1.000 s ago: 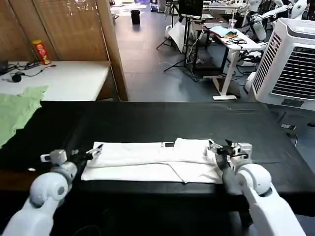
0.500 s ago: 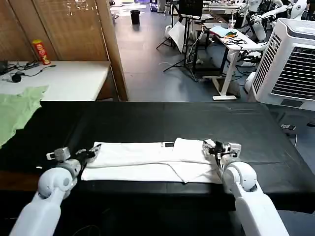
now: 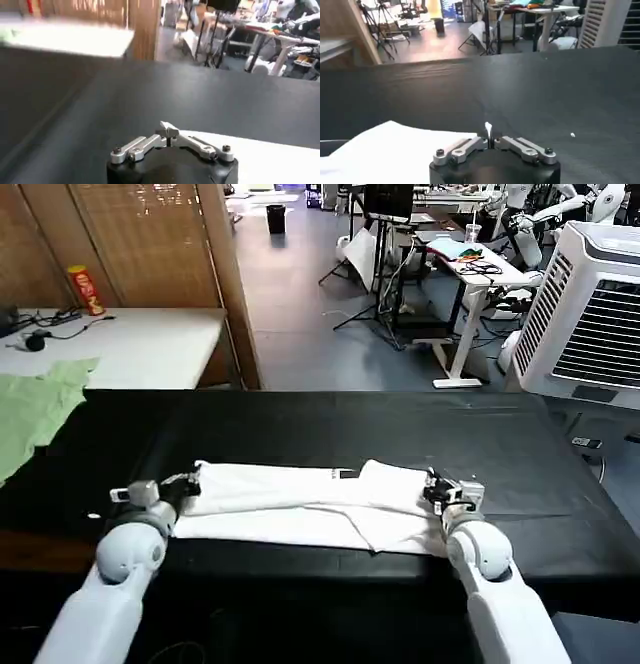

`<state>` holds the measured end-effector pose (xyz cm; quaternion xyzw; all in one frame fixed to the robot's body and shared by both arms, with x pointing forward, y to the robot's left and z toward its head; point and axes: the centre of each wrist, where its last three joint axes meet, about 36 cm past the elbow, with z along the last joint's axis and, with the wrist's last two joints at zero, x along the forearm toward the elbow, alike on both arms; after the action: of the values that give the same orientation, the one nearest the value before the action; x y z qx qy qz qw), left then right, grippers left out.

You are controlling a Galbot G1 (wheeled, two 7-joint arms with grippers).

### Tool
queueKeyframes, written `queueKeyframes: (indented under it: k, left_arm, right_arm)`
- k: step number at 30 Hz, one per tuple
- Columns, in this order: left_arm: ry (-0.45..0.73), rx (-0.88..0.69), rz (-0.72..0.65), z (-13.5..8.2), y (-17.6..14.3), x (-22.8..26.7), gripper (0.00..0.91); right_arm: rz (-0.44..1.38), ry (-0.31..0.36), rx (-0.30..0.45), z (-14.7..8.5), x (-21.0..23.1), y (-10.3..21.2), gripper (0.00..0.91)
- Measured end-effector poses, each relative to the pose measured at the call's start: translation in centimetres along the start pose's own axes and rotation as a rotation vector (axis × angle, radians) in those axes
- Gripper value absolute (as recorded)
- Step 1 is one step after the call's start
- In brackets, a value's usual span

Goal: Fold and organize the clothes.

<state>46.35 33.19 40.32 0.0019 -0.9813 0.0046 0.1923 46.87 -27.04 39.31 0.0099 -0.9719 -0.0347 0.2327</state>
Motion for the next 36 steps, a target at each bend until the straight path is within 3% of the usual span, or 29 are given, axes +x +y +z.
queueKeyframes:
  k: [8, 18, 23, 30, 31, 32, 33, 34, 36]
  left_arm:
    - [-0.006, -0.017, -0.013, -0.6, 0.9, -1.2, 0.878]
    - [0.012, 0.098, 0.024, -1.2, 2.6, 0.6, 0.878]
    - [0.007, 0.117, 0.036, 0.0, 2.1, 3.3, 0.878]
    - [0.06, 0.146, 0.036, 3.4, 1.4, 5.4, 0.868]
    - [0.063, 0.148, 0.035, 3.7, 1.3, 5.5, 0.829]
    - [0.065, 0.147, 0.034, 3.9, 1.3, 5.6, 0.702]
    - [0.067, 0.146, 0.033, 4.1, 1.2, 5.6, 0.634]
    - [0.068, 0.147, 0.032, 4.2, 1.2, 5.6, 0.41]
    - [0.072, 0.151, 0.03, 4.5, 1.2, 5.6, 0.156]
  right_arm:
    - [-0.004, -0.006, 0.02, -0.1, 1.2, -1.1, 0.878]
    - [-0.022, -0.024, -0.004, -1.2, 4.4, -2.2, 0.878]
    - [-0.042, -0.055, -0.012, -1.8, 6.7, -2.2, 0.878]
    - [-0.057, -0.103, -0.01, -2.8, 9.3, -2.0, 0.878]
    - [-0.057, -0.108, -0.009, -3.0, 9.5, -2.0, 0.878]
    - [-0.059, -0.114, -0.008, -3.1, 9.8, -2.0, 0.878]
    - [-0.06, -0.12, -0.007, -3.2, 10.0, -1.9, 0.878]
    - [-0.061, -0.125, -0.006, -3.4, 10.2, -1.9, 0.878]
    - [-0.06, -0.131, -0.006, -3.5, 10.4, -1.9, 0.878]
